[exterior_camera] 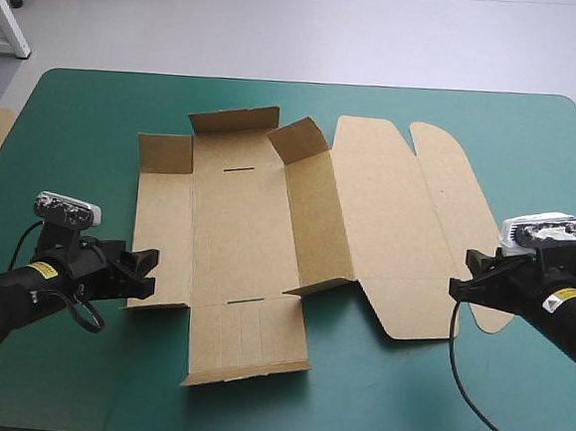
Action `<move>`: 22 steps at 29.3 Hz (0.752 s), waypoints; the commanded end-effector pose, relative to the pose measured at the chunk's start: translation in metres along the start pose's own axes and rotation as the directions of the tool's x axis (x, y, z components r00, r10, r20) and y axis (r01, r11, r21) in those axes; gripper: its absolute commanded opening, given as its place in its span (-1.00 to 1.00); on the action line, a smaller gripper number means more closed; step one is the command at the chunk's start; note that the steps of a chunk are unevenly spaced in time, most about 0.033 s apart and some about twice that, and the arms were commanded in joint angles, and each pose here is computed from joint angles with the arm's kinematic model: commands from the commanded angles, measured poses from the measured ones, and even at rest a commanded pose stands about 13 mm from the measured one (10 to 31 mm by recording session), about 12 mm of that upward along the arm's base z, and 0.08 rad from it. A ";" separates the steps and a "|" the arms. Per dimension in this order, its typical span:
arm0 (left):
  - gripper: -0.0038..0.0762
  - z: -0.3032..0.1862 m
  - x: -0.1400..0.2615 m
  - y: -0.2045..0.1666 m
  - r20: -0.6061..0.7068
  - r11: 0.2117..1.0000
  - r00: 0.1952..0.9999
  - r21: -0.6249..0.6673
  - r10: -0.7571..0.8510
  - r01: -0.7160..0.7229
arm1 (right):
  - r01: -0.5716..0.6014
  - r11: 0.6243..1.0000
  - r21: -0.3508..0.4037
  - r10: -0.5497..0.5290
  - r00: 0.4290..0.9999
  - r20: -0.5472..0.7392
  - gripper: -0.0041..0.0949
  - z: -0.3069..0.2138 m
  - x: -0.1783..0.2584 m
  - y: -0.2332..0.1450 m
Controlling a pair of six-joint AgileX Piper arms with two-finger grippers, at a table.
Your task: Fold the box
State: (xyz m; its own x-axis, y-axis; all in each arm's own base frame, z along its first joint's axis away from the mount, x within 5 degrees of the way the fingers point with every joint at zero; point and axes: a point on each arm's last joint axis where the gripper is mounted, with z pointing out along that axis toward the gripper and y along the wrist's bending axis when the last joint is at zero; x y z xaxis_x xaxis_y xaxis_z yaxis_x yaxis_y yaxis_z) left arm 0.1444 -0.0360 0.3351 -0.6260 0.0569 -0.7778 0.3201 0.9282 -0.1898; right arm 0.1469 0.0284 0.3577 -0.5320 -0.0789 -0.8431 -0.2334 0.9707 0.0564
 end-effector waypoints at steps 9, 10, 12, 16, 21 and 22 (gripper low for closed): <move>0.10 -0.006 -0.012 -0.002 0.092 1.000 0.996 -0.001 -0.018 0.018 | 0.001 1.000 -0.001 -0.001 0.996 0.094 -0.11 -0.009 -0.014 0.001; 0.10 -0.006 -0.012 -0.002 0.092 1.000 0.996 -0.001 -0.018 0.018 | 0.001 1.000 -0.001 -0.001 0.996 0.094 -0.11 -0.009 -0.014 0.001; 0.10 -0.005 -0.012 -0.001 0.089 1.000 0.996 -0.001 -0.019 0.019 | 0.001 1.000 -0.001 -0.001 0.996 0.094 -0.11 -0.009 -0.014 0.001; 0.10 0.001 -0.012 0.001 0.057 1.000 0.998 0.003 -0.027 0.027 | 0.003 1.000 -0.003 -0.002 0.996 0.086 -0.12 -0.009 -0.013 0.001; 0.10 0.013 -0.013 0.005 0.014 0.999 0.999 0.002 -0.040 0.040 | 0.021 1.000 0.002 -0.021 0.998 0.056 -0.14 -0.005 -0.007 0.000; 0.10 0.016 -0.014 0.007 0.011 0.999 0.999 -0.001 -0.045 0.045 | 0.019 1.000 0.002 -0.019 0.999 0.045 -0.14 -0.003 -0.003 0.000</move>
State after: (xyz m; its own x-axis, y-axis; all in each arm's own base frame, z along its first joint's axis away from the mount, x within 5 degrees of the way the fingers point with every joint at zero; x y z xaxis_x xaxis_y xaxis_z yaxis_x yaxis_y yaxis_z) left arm 0.1582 -0.0363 0.3251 -0.6736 0.0572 -0.7369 0.3060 0.9291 -0.2076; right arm 0.1458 0.0293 0.3552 -0.5470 -0.0929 -0.8320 -0.2479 0.9672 0.0550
